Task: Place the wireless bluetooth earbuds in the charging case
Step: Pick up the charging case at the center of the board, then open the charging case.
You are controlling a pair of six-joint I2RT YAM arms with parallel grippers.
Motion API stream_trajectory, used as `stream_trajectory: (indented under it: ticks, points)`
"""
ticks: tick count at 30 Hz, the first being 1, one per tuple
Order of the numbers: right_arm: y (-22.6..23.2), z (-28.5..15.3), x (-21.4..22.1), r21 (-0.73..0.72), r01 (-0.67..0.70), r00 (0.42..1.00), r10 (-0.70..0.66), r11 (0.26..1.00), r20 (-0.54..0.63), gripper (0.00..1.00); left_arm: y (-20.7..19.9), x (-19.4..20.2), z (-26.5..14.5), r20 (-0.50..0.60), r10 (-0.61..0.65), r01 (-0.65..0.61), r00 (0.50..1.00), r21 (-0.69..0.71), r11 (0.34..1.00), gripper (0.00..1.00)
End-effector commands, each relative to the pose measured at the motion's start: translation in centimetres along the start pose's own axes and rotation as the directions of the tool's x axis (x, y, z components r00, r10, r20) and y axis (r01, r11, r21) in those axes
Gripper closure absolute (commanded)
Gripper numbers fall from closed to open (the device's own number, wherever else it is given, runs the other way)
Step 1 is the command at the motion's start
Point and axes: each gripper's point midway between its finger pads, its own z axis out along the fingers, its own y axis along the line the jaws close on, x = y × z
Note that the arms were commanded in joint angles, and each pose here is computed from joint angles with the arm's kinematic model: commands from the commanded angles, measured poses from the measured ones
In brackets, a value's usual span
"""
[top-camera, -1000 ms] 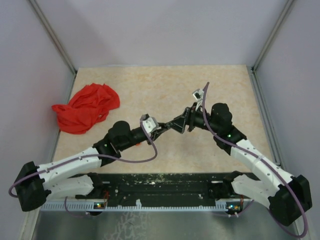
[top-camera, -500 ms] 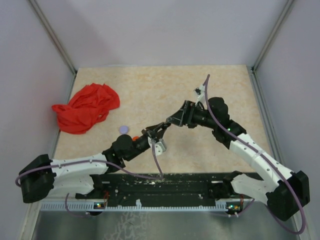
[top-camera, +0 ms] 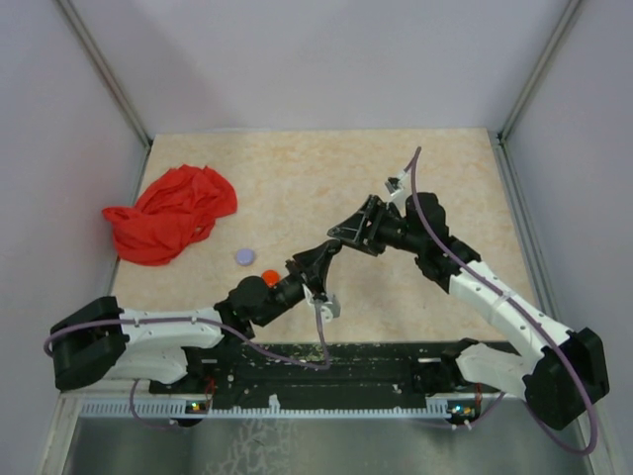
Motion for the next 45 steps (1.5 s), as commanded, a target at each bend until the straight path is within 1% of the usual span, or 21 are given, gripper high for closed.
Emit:
stream_trajectory:
  ticks: [1, 6, 13, 18, 20, 21, 22, 24, 25, 27, 32, 33, 35, 37, 39, 41, 42, 45]
  points:
    - [1.9, -0.1, -0.5, -0.064, -0.035, 0.999, 0.037, 0.997, 0.024, 0.43, 1.1, -0.6, 0.0, 0.006, 0.068, -0.067, 0.998, -0.067, 0.995, 1.00]
    - [0.6, 0.1, 0.3, -0.028, -0.073, 0.997, 0.073, 0.997, 0.004, 0.48, 1.3, -0.5, 0.0, 0.002, 0.104, -0.104, 0.995, -0.096, 0.990, 1.00]
    - [0.4, 0.5, 1.0, -0.034, -0.086, 0.996, 0.086, 0.996, -0.008, 0.54, 1.0, -0.4, 0.0, 0.000, 0.137, -0.136, 0.991, -0.125, 0.983, 1.00]
    - [0.3, 0.6, 0.8, -0.037, -0.087, 0.996, 0.087, 0.996, 0.008, 0.66, 0.4, -0.3, -0.2, -0.006, 0.156, -0.156, 0.988, -0.125, 0.980, 1.00]
    - [0.1, 0.7, 0.8, -0.033, -0.088, 0.996, 0.088, 0.996, 0.013, 0.73, 0.2, -0.1, -0.3, -0.010, 0.154, -0.154, 0.988, -0.124, 0.980, 0.99]
    - [0.0, 0.7, 0.7, -0.031, -0.088, 0.996, 0.088, 0.996, 0.017, 0.77, 0.1, -0.1, -0.4, -0.011, 0.150, -0.150, 0.989, -0.121, 0.981, 0.97]
    - [-0.1, 0.8, 0.7, -0.029, -0.089, 0.996, 0.090, 0.996, 0.020, 0.80, -0.1, -0.1, -0.4, -0.014, 0.149, -0.150, 0.989, -0.117, 0.982, 0.94]
    - [-0.3, 0.8, 0.7, -0.026, -0.087, 0.996, 0.088, 0.996, 0.026, 0.89, -0.4, 0.0, -0.6, -0.016, 0.146, -0.147, 0.989, -0.110, 0.983, 0.85]
    - [-0.4, 0.8, 0.5, -0.020, -0.085, 0.996, 0.086, 0.996, 0.034, 0.93, -0.5, 0.0, -0.7, -0.017, 0.142, -0.143, 0.990, -0.109, 0.984, 0.79]
    - [-0.6, 0.9, 0.3, -0.013, -0.067, 0.997, 0.068, 0.998, 0.045, 1.00, -0.5, 0.0, -0.9, -0.018, 0.129, -0.130, 0.991, -0.112, 0.985, 0.63]
    - [-0.5, 0.9, -0.5, -0.017, 0.027, 0.997, -0.025, 1.000, 0.079, 1.00, -0.3, 0.3, -1.8, -0.021, 0.053, -0.055, 0.998, -0.124, 0.991, 0.27]
    - [-0.5, 0.9, -0.8, -0.020, 0.050, 0.995, -0.048, 0.999, 0.092, 1.00, -0.3, 0.4, -2.1, -0.020, 0.030, -0.032, 0.999, -0.124, 0.992, 0.23]
    - [-0.7, 0.9, -1.4, -0.026, 0.087, 0.990, -0.084, 0.996, 0.114, 1.00, -0.5, 0.4, -2.3, -0.019, -0.035, 0.032, 0.999, -0.115, 0.993, 0.16]
    - [-1.0, 1.0, -1.9, -0.046, 0.127, 0.984, -0.120, 0.991, 0.131, 1.00, -1.0, 0.6, -2.5, -0.029, -0.112, 0.109, 0.993, -0.087, 0.990, 0.14]
    - [-1.1, 1.0, -2.3, -0.081, 0.172, 0.978, -0.160, 0.982, 0.133, 1.00, -2.2, 1.0, -2.6, -0.062, -0.195, 0.194, 0.979, -0.023, 0.981, 0.12]
    - [-0.7, 1.0, -2.6, -0.123, 0.239, 0.965, -0.222, 0.963, 0.138, 1.00, -3.0, 1.1, -2.5, -0.079, -0.296, 0.299, 0.952, 0.034, 0.954, 0.12]
    - [-0.9, 1.2, -2.6, -0.124, 0.261, 0.960, -0.244, 0.957, 0.136, 1.00, -3.3, 1.1, -2.5, -0.085, -0.366, 0.371, 0.927, 0.048, 0.927, 0.12]
    - [-1.0, 1.4, -2.7, -0.144, 0.336, 0.939, -0.318, 0.931, 0.134, 1.00, -3.2, 1.0, -2.8, -0.078, -0.497, 0.502, 0.864, 0.084, 0.861, 0.11]
